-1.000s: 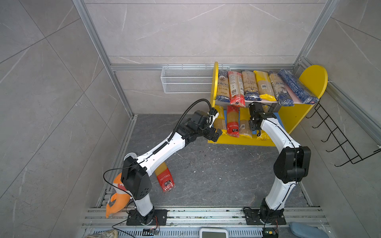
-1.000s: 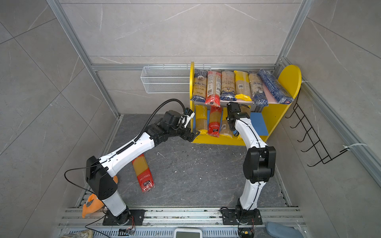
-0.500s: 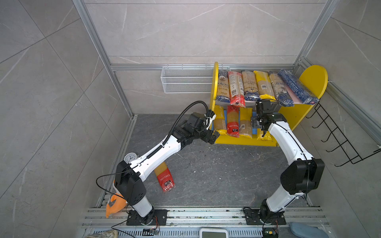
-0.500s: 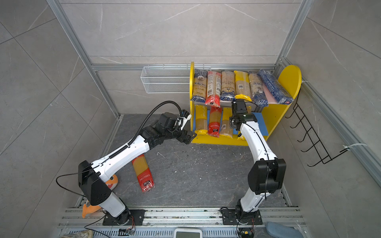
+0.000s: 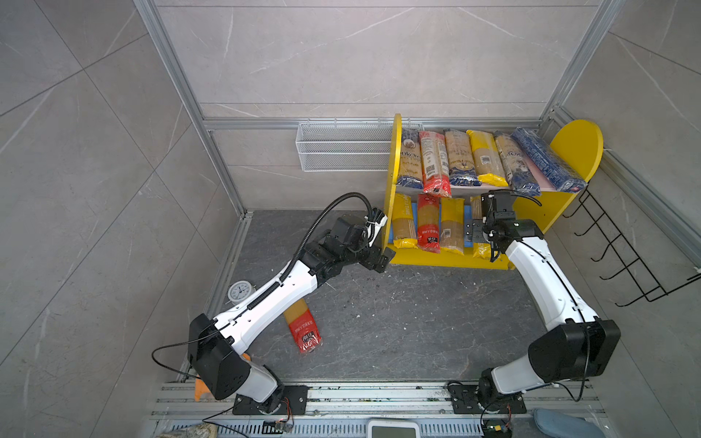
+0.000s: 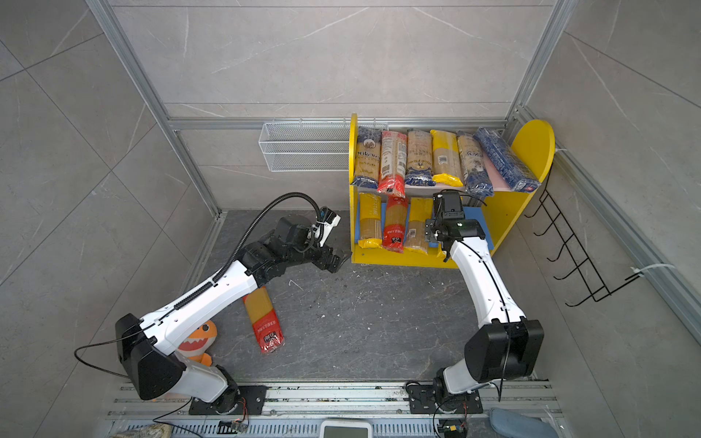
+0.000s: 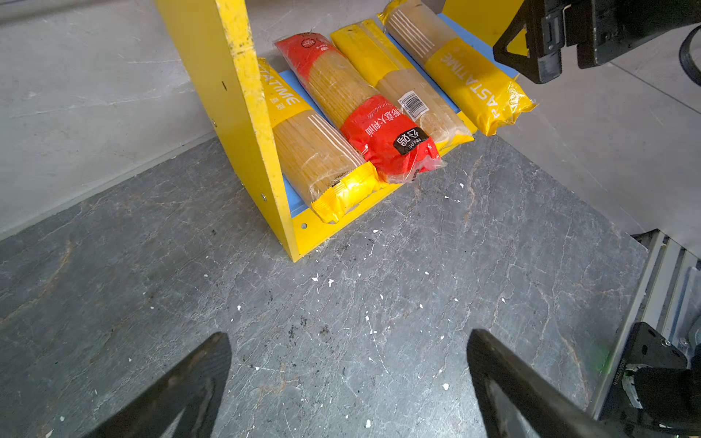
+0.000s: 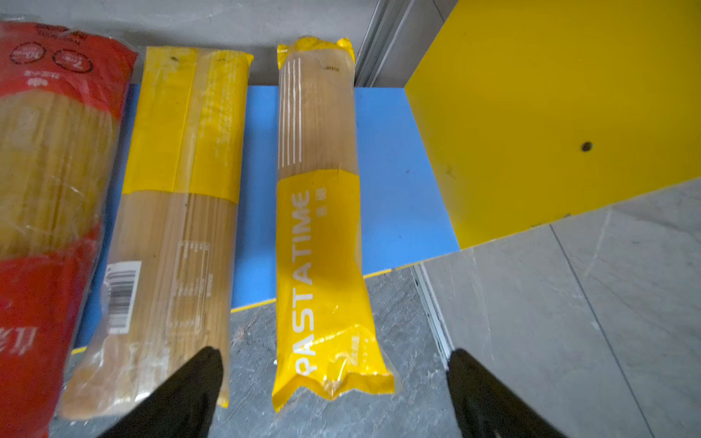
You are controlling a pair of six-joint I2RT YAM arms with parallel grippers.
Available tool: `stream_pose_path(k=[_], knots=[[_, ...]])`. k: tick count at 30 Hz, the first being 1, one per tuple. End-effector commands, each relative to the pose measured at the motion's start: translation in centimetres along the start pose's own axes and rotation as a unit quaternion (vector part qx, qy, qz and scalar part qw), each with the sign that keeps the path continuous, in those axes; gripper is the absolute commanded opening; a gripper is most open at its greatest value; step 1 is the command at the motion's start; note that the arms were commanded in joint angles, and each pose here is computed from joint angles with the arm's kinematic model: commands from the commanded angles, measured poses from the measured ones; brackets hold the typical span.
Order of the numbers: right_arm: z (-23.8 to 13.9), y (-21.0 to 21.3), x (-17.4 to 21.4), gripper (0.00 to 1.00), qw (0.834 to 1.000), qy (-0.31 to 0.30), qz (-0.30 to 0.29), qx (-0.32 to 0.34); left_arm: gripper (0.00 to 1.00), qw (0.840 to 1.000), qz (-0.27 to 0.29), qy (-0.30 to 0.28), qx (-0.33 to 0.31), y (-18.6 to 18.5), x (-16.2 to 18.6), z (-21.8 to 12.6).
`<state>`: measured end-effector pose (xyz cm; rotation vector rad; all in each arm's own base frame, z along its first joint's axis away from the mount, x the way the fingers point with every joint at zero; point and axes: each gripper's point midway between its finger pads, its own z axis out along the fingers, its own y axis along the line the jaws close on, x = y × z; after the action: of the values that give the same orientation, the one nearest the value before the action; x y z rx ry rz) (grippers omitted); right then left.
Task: Place and organize the pasta boxes and bags onto the shelf
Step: 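Draw the right gripper back and lower it toward the red floor pack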
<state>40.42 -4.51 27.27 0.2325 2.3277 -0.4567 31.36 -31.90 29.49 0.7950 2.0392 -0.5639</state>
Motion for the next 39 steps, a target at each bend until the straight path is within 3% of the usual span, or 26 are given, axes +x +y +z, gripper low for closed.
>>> stream_pose_path(k=[1, 12, 17, 20, 24, 30, 39], knots=[[-1.4, 0.2, 1.6, 0.96, 1.000, 0.013, 0.018, -0.019, 1.00, 1.000, -0.008, -0.020, -0.012, 0.3, -0.7, -2.3], [-5.4, 2.4, 6.8, 0.96, 0.998, 0.040, -0.003, -0.056, 1.00, 0.998, -0.023, -0.017, -0.057, 1.6, 1.8, -7.2], [-8.5, 5.1, 8.1, 0.96, 0.995, 0.031, -0.020, -0.095, 1.00, 0.997, -0.040, -0.015, -0.070, 1.9, 3.3, -9.2], [-10.6, 7.9, 8.9, 0.96, 0.988, 0.031, -0.017, -0.152, 1.00, 0.995, -0.050, -0.008, -0.086, 2.4, 4.6, -10.7], [-12.7, 12.8, 10.8, 0.97, 0.974, 0.040, -0.028, -0.222, 1.00, 0.991, -0.061, 0.004, -0.117, 3.4, 6.8, -13.2], [-15.2, 22.4, 15.5, 0.98, 0.945, 0.065, -0.101, -0.304, 1.00, 0.981, -0.104, 0.004, -0.163, 4.7, 10.2, -18.2], [-17.0, 34.6, 22.2, 1.00, 0.878, 0.111, -0.162, -0.437, 1.00, 0.970, -0.175, -0.039, -0.166, 4.7, 12.5, -24.6]])
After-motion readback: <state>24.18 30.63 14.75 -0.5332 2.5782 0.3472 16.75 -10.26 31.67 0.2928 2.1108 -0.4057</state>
